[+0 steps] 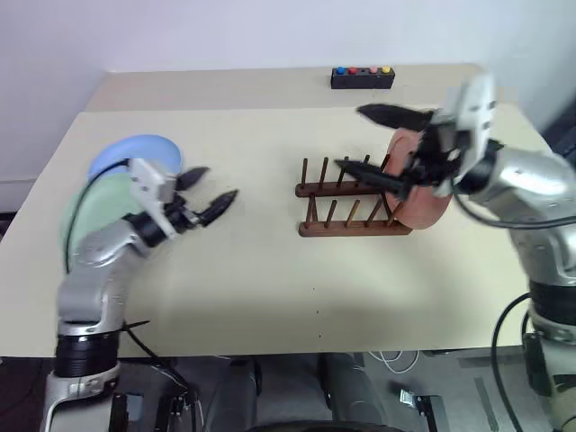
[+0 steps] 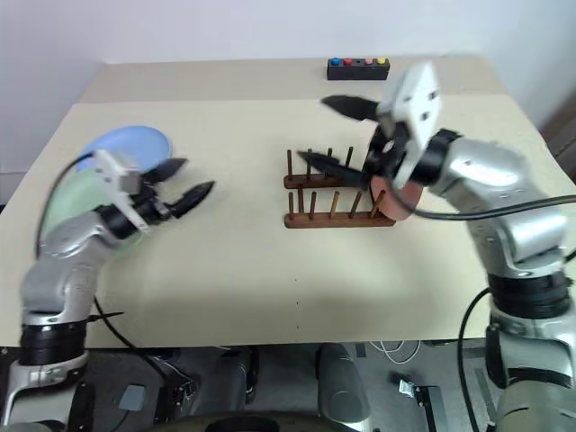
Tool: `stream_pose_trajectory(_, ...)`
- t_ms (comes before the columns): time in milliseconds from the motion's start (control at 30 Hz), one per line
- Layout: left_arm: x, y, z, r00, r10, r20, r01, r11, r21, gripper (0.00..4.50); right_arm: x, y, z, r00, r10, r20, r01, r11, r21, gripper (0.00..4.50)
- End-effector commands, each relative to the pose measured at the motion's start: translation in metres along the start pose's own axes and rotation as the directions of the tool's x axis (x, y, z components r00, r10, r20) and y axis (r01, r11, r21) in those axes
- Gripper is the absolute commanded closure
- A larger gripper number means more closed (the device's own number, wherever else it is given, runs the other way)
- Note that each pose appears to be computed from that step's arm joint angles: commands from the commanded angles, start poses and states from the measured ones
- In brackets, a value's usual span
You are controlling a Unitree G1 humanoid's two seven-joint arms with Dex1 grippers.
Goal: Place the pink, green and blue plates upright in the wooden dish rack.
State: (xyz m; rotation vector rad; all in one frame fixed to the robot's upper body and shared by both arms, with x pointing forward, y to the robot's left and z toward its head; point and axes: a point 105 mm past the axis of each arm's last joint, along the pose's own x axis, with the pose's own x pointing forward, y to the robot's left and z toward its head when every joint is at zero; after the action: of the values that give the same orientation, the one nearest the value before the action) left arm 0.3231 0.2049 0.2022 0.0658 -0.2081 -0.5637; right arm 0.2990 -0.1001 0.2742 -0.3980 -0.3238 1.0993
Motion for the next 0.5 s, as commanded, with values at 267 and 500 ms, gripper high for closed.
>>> stream_pose_trajectory(267,-0.096,0.102,0.008,0.819,0.573,-0.019,-0.573,0.819,0.006,0.02,0.014,0.016,-0.012,0.997,0.064,0.031,-0.064,0.998,-0.011,0.49)
stream_pose_trajectory(500,-0.133,0.115,-0.027,0.727,0.669,-0.154,-0.680,0.733,-0.026,0.02,0.018,0.021,-0.021,0.997,0.078,0.030,-0.078,0.997,0.014,0.49)
